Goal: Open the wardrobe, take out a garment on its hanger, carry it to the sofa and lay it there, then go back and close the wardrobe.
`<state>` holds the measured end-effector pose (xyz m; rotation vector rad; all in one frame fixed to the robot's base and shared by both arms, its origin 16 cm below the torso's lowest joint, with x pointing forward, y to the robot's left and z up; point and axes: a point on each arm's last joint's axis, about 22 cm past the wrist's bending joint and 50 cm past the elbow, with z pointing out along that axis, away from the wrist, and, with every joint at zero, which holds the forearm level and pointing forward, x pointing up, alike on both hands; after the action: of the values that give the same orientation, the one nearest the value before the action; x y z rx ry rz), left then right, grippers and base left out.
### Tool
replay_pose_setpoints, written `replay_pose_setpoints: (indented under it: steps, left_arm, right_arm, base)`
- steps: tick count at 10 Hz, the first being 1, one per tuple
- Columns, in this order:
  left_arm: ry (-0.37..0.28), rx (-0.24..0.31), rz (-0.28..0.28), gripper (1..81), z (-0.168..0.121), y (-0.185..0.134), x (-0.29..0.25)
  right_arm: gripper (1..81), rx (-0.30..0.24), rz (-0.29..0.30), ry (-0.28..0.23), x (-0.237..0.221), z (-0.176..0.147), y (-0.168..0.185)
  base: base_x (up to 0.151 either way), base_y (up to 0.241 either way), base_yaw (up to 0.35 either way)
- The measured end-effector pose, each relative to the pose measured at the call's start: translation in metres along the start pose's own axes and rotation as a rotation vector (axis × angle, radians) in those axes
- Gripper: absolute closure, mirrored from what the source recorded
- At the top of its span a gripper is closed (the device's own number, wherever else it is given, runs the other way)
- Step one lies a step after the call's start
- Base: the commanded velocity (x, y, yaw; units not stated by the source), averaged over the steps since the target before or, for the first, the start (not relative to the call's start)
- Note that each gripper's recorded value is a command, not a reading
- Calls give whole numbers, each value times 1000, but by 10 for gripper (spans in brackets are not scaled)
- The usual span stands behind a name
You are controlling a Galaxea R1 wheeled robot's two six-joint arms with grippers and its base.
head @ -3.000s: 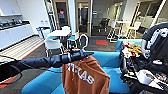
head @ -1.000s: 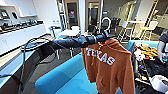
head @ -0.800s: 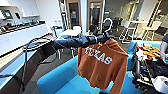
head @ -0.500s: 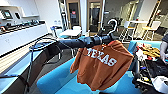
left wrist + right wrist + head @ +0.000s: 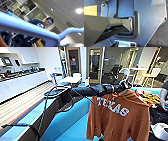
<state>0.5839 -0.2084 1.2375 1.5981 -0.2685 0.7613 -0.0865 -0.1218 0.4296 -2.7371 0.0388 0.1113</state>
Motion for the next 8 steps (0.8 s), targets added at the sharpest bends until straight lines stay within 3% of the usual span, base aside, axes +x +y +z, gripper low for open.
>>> replay_pose_setpoints:
  steps: [2, 4, 8]
  left_arm:
    - [21, 44, -33, 811, -10, -36, -1]
    - [44, 156, -61, 811, -22, -100, -12]
    - [102, 311, 4, 811, -47, -167, 10]
  right_arm:
    - [10, 0, 0, 0, 0, 0, 0]
    - [10, 0, 0, 0, 0, 0, 0]
    - [10, 0, 0, 0, 0, 0, 0]
  base:
    - [0, 0, 0]
    - [0, 0, 0]
    - [0, 0, 0]
